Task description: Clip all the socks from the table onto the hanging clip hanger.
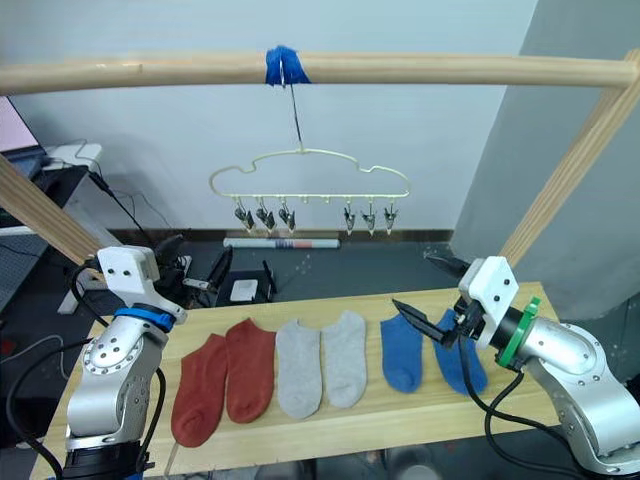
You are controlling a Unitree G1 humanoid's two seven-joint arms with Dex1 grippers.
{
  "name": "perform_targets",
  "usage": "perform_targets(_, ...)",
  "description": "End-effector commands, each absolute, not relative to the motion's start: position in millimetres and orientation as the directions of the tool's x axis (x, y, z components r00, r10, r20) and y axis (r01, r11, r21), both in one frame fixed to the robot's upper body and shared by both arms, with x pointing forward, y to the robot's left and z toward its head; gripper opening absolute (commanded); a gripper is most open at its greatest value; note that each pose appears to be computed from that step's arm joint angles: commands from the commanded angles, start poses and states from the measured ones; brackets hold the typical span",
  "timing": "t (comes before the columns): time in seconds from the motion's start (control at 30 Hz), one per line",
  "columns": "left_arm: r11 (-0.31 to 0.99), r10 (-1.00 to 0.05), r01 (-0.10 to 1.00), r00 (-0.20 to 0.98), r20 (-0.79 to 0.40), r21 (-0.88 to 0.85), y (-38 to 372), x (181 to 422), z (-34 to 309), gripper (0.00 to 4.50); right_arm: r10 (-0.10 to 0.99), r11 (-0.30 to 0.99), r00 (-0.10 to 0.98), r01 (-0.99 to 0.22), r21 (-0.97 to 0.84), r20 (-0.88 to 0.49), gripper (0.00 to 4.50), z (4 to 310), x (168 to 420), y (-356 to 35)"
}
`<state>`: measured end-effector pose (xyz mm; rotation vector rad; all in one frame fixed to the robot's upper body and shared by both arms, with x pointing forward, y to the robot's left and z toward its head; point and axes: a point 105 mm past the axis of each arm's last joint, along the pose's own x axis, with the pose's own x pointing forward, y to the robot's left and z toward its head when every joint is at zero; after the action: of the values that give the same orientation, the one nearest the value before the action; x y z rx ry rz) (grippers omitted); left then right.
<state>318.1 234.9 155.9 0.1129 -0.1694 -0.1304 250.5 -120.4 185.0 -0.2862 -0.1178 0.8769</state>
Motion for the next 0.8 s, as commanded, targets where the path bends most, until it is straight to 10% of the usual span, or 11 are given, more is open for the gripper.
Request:
perform_targets(0.03, 0.984, -0.162, 0.139, 0.960, 0.229, 0.113, 228, 317, 175, 3.32, 0.788, 0.592, 0.615, -0.749, -0.298, 0.022, 4.50, 198, 245, -110)
perform_targets(0.13, 0.982, -0.177, 0.158, 0.955, 0.237, 0.100, 223, 319, 178, 2.48, 0.795, 0.586, 0.606, -0.757, -0.290, 0.023, 4.50, 200, 241, -105)
perform_targets(0.8, 0.987, -0.158, 0.150, 0.929, 0.335, 0.048, 207, 338, 197, 2.48, 0.855, 0.509, 0.514, -0.812, -0.285, 0.060, 4.50, 221, 228, -81)
